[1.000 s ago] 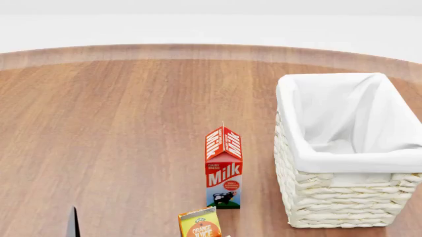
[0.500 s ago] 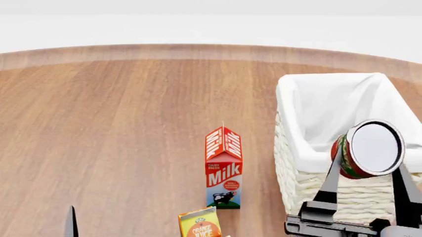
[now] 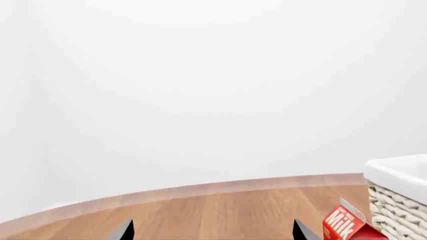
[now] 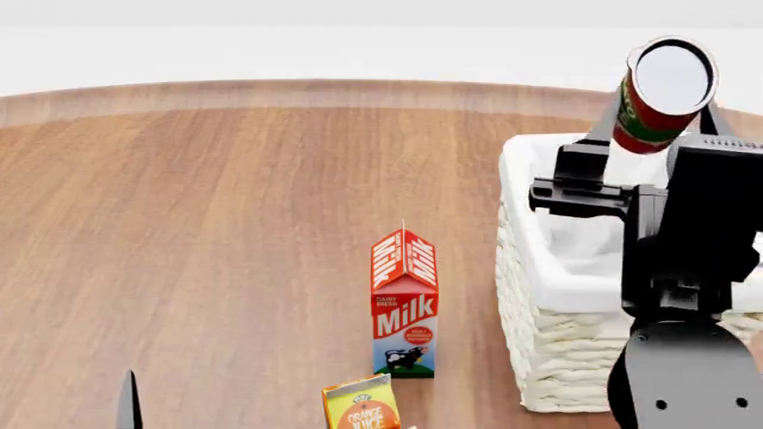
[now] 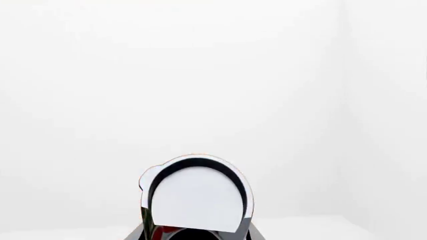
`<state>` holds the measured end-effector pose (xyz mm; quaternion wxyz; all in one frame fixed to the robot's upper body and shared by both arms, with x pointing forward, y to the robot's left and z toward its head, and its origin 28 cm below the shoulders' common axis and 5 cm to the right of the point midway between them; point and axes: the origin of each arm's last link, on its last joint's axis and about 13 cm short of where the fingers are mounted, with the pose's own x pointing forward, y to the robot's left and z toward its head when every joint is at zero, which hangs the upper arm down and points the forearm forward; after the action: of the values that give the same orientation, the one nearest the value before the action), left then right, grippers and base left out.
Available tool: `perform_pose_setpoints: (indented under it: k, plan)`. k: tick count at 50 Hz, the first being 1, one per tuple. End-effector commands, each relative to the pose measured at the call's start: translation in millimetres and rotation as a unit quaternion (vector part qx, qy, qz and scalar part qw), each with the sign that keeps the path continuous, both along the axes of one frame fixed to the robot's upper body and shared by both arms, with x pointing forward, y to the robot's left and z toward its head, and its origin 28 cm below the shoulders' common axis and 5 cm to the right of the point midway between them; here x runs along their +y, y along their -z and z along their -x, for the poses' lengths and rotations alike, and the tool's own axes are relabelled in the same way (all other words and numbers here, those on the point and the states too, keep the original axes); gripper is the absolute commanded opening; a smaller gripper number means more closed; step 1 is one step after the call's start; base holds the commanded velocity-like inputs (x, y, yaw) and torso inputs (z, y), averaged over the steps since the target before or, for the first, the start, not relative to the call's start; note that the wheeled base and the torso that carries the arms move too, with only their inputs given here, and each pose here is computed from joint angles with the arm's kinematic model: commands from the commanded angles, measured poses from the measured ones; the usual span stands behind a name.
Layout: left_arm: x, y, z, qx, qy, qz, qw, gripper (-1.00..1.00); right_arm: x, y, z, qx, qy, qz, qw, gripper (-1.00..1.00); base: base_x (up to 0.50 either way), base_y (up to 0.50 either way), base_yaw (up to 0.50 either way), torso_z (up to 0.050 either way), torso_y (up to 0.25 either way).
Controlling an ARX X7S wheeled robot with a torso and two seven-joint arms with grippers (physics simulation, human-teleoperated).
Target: Pick up the tomato sauce, and put it in the basket.
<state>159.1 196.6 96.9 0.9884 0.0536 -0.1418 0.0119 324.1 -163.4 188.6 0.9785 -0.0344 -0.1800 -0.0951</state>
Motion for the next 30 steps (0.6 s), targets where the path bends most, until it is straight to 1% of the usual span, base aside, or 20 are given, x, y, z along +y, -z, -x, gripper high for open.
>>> perform_pose_setpoints:
  k: [1, 2, 3, 4, 7, 9, 12, 13, 14, 16, 21, 25, 30]
  plan:
    - [0.0, 0.4, -0.5, 0.001, 0.0, 0.003, 1.0, 1.0, -4.8, -13.7, -53.9, 0.052, 0.02, 0.006, 0.998, -1.0, 0.0, 0.0, 0.0, 0.0, 0.0]
    - [0.0, 0.9, -0.8, 0.001, 0.001, 0.003, 1.0, 1.0, -4.8, -13.0, -56.3, 0.059, 0.019, 0.004, 0.998, -1.0, 0.0, 0.0, 0.0, 0.0, 0.0]
    - [0.0, 2.0, -1.5, 0.003, -0.001, 0.001, 1.0, 1.0, -5.0, -12.7, -59.3, 0.064, 0.018, -0.01, 0.998, -1.0, 0.0, 0.0, 0.0, 0.0, 0.0]
    - [0.1, 2.4, -1.8, 0.004, -0.001, 0.002, 1.0, 1.0, -5.1, -12.3, -61.6, 0.064, 0.021, -0.001, 0.998, -1.0, 0.0, 0.0, 0.0, 0.0, 0.0]
    - [-0.3, 1.5, -0.9, 0.003, 0.0, 0.002, 1.0, 1.0, -5.9, -11.5, -72.9, 0.079, 0.034, 0.004, 0.996, -1.0, 0.0, 0.0, 0.0, 0.0, 0.003]
    - [-0.8, 2.4, -0.7, 0.005, 0.0, 0.002, 1.0, 1.0, -6.6, -13.9, -82.7, 0.093, 0.027, -0.013, 0.995, -1.0, 0.0, 0.0, 0.0, 0.0, 0.0]
    - [-0.8, 1.0, 0.4, 0.003, 0.0, 0.002, 1.0, 1.0, -7.2, -12.3, -92.5, 0.102, 0.031, -0.001, 0.994, -1.0, 0.0, 0.0, 0.0, 0.0, 0.0]
    - [-0.5, 1.4, 0.2, 0.003, -0.001, 0.002, 1.0, 1.0, -7.6, -12.8, -97.0, 0.099, 0.035, -0.004, 0.995, -1.0, 0.0, 0.0, 0.0, 0.0, 0.0]
    - [-0.3, 1.8, -0.2, 0.004, -0.001, 0.002, 1.0, 1.0, -7.5, -13.3, -100.0, 0.095, 0.04, 0.013, 0.995, -1.0, 0.0, 0.0, 0.0, 0.0, 0.0]
    - [-0.4, 2.7, -0.7, 0.005, -0.002, 0.002, 1.0, 1.0, -7.3, -13.3, -105.4, 0.097, 0.045, 0.01, 0.994, -1.0, 0.0, 0.0, 0.0, 0.0, 0.0]
    - [-0.2, 2.1, -0.9, 0.005, -0.001, 0.003, 1.0, 1.0, -8.8, -14.0, -106.2, 0.108, 0.057, 0.002, 0.992, -1.0, 0.0, 0.0, 0.0, 0.0, 0.0]
    - [-0.4, 4.0, -2.0, 0.008, -0.001, 0.002, 1.0, 1.0, -9.8, -11.9, -105.6, 0.117, 0.061, 0.01, 0.991, -1.0, 0.0, 0.0, 0.0, 0.0, 0.0]
    - [-0.9, 3.4, -1.4, 0.007, -0.001, 0.002, 1.0, 1.0, -11.0, -7.4, -104.5, 0.133, 0.073, 0.001, 0.988, -1.0, 0.0, 0.0, 0.0, 0.0, 0.0]
